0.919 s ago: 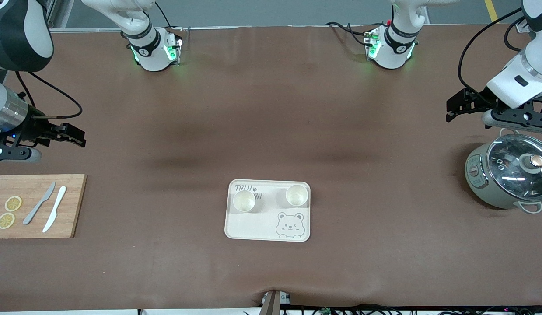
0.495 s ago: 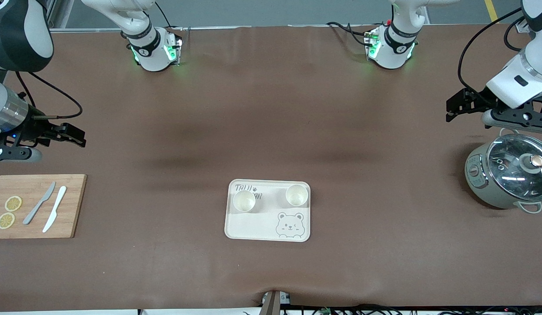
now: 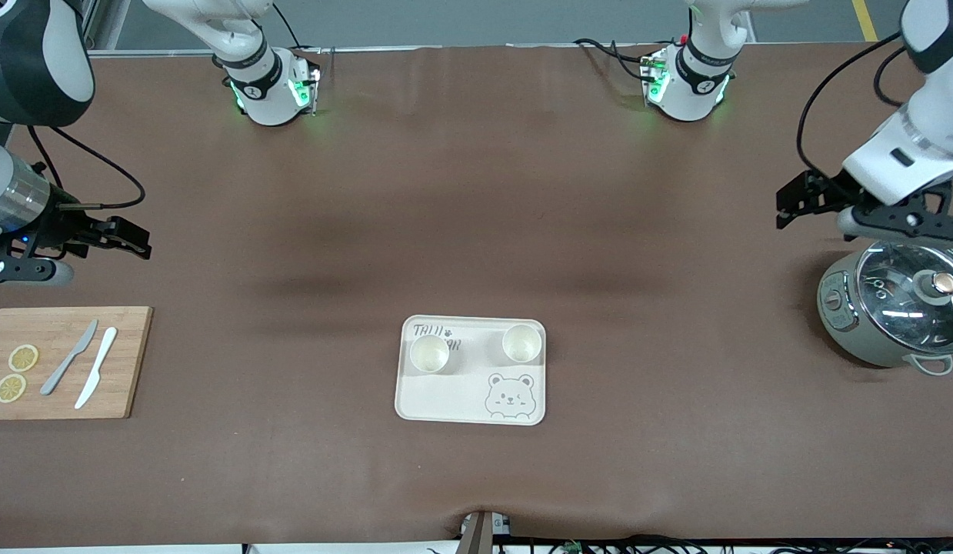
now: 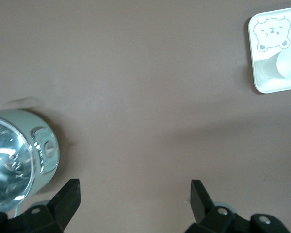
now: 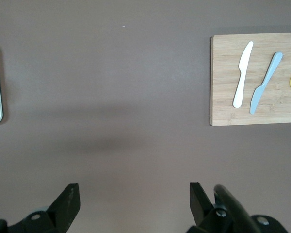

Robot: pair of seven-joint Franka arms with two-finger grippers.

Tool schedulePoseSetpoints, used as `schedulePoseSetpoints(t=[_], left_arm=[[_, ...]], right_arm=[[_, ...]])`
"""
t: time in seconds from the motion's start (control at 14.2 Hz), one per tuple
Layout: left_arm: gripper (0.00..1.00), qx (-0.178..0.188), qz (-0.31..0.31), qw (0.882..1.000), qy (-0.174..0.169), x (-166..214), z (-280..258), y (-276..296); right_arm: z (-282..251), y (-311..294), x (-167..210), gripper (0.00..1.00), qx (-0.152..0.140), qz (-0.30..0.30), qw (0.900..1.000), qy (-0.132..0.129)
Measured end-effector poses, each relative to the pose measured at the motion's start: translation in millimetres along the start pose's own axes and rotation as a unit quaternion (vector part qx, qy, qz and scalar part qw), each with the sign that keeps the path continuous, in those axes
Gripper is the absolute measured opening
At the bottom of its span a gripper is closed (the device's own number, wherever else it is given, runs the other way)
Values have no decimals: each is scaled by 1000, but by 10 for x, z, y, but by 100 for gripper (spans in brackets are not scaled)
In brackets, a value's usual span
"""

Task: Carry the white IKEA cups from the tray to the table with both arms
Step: 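Move the left gripper from rest toward the white tray, then lower the open left gripper around the white cup on the tray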

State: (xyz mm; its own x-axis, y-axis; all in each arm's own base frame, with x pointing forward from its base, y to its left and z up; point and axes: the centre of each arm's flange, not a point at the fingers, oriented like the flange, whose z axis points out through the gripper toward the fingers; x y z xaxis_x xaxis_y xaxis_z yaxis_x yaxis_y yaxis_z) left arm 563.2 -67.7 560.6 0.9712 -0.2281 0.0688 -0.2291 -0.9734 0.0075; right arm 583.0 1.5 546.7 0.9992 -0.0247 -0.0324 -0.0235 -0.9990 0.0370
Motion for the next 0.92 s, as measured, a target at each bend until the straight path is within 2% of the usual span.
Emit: schedulePoseSetpoints(t=[0.14, 0.57, 0.92], left_arm=[[100, -3, 13, 1000, 0, 164, 296, 143], [100, -14, 0, 1000, 16, 509, 920, 773], [100, -27, -54, 998, 12, 722, 1354, 1624]], right_arm=[[0, -4, 0, 100, 0, 0, 1000, 0], [-6, -78, -2, 100, 0, -1, 1000, 1], [-7, -122, -9, 100, 0, 35, 999, -1]])
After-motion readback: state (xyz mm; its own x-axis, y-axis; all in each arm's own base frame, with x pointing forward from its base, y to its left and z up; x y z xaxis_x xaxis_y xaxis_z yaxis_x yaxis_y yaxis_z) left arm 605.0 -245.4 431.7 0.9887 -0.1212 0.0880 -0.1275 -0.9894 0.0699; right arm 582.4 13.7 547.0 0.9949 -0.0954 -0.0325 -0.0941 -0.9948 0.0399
